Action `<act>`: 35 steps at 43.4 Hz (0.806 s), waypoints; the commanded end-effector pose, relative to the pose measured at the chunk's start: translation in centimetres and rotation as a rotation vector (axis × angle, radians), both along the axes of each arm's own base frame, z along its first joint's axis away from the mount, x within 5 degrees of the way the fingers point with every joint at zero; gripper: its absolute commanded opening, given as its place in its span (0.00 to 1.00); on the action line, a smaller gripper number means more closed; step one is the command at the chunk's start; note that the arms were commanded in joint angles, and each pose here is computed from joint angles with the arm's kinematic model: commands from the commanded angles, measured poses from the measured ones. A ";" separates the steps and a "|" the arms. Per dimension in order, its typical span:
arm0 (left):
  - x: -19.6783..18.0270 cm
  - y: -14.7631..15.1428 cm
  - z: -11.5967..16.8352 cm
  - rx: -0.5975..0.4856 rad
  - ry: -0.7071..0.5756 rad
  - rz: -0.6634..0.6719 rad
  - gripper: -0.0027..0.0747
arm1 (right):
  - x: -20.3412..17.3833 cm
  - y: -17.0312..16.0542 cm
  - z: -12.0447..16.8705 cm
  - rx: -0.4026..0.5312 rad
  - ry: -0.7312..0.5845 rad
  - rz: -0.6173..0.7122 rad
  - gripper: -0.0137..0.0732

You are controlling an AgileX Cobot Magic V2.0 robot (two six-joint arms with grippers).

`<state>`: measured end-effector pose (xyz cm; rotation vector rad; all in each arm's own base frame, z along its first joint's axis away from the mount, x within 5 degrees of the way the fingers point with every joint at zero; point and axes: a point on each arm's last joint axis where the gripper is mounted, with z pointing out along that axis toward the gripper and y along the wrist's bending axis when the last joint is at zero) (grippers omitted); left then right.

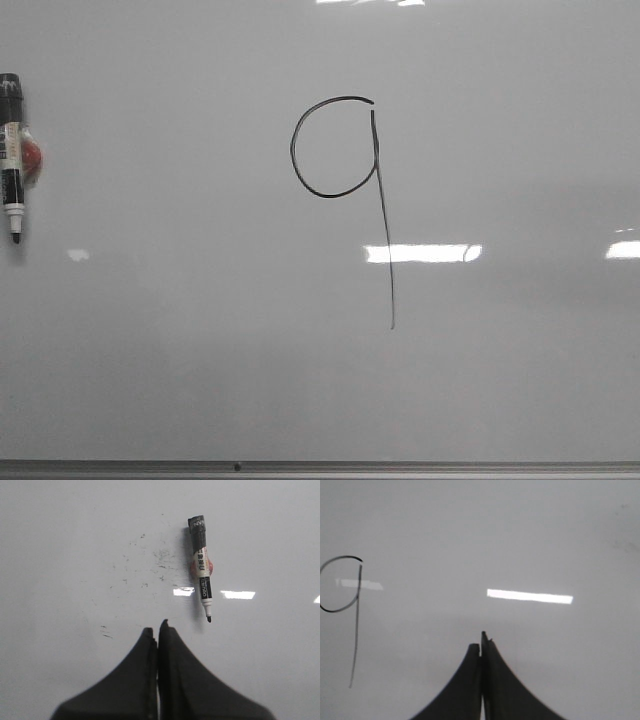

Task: Write number 9 on whiteboard

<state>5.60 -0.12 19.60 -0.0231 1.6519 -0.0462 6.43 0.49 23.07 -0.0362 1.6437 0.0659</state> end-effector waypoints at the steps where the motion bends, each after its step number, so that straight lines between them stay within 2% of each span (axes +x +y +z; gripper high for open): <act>1: -0.1 0.0 0.8 -0.011 -0.103 0.006 0.01 | -0.1 -0.3 -0.4 -0.013 -0.083 -0.038 0.08; 12: -0.1 0.0 0.8 -0.011 -0.103 0.006 0.01 | -0.6 -0.4 -3.0 -0.017 -0.088 -0.041 0.08; 35: -0.1 0.0 0.8 -0.011 -0.103 0.006 0.01 | -0.9 -0.4 -3.2 -0.018 -0.076 -0.041 0.08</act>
